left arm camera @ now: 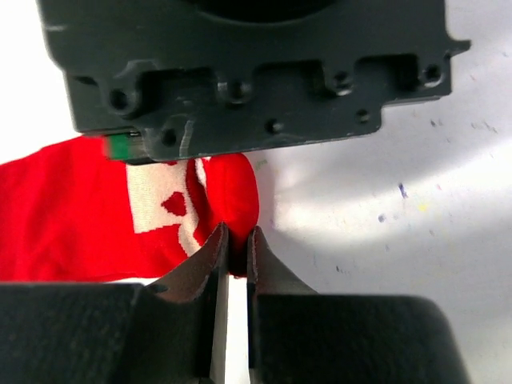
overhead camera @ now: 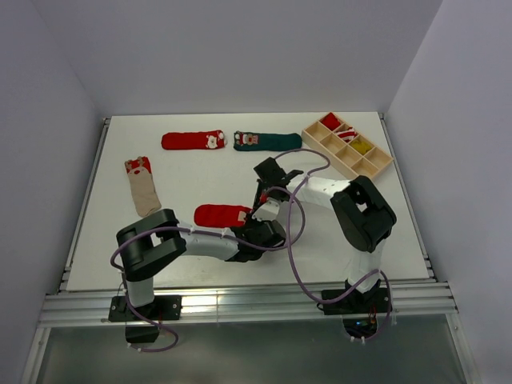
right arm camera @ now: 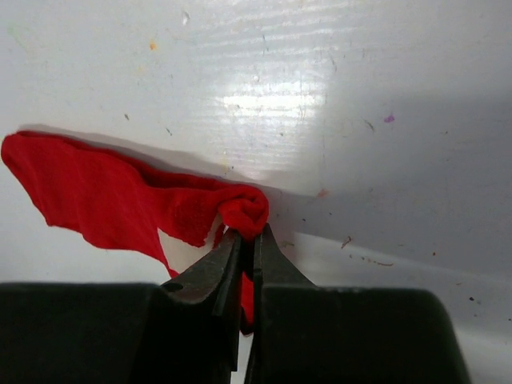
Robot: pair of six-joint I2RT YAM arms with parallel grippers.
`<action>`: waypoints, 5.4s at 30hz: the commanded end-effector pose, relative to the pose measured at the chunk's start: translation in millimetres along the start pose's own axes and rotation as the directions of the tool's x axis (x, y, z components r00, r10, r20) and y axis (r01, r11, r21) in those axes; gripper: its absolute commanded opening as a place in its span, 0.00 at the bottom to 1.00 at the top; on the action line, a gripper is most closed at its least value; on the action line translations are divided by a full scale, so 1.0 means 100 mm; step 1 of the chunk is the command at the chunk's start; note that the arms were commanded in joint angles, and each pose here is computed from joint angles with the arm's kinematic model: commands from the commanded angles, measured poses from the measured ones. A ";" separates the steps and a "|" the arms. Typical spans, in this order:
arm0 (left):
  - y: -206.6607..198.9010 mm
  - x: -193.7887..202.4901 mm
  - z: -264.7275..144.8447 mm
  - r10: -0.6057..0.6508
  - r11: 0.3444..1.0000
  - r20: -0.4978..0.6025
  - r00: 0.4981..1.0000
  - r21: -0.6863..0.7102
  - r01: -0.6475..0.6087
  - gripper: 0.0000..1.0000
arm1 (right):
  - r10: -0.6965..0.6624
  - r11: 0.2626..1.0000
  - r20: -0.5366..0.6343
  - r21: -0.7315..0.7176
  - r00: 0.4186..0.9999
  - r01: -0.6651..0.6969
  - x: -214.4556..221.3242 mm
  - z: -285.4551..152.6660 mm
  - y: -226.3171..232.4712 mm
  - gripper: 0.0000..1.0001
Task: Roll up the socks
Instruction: Roll the sock at the center of the board.
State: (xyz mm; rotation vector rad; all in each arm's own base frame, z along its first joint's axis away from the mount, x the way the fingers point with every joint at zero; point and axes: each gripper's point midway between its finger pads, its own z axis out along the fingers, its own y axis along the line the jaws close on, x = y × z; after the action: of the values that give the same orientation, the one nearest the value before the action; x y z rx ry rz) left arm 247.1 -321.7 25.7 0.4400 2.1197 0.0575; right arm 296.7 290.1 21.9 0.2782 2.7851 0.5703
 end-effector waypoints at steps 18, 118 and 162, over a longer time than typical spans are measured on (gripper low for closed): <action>0.35 0.16 -0.08 -0.602 0.633 -0.354 0.716 0.335 0.698 0.00 | 0.116 0.947 0.250 -0.319 0.961 -0.032 -0.41 -0.59 0.38 0.43; 0.35 -0.37 -0.26 -0.086 0.992 0.146 0.985 0.109 0.071 0.58 | -0.020 0.999 0.040 -0.025 0.999 0.021 -0.08 -0.07 0.09 0.00; 0.19 0.16 0.10 0.272 0.941 -0.053 0.961 -0.193 -0.278 0.16 | -0.005 0.997 -0.044 -0.082 0.999 0.001 0.08 0.00 0.12 0.00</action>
State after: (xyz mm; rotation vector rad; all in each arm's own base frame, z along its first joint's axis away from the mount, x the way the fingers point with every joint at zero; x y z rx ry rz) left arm 257.6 -310.4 25.9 0.5470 2.0015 0.3647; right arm 294.7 297.8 25.8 0.2637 2.7812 0.6811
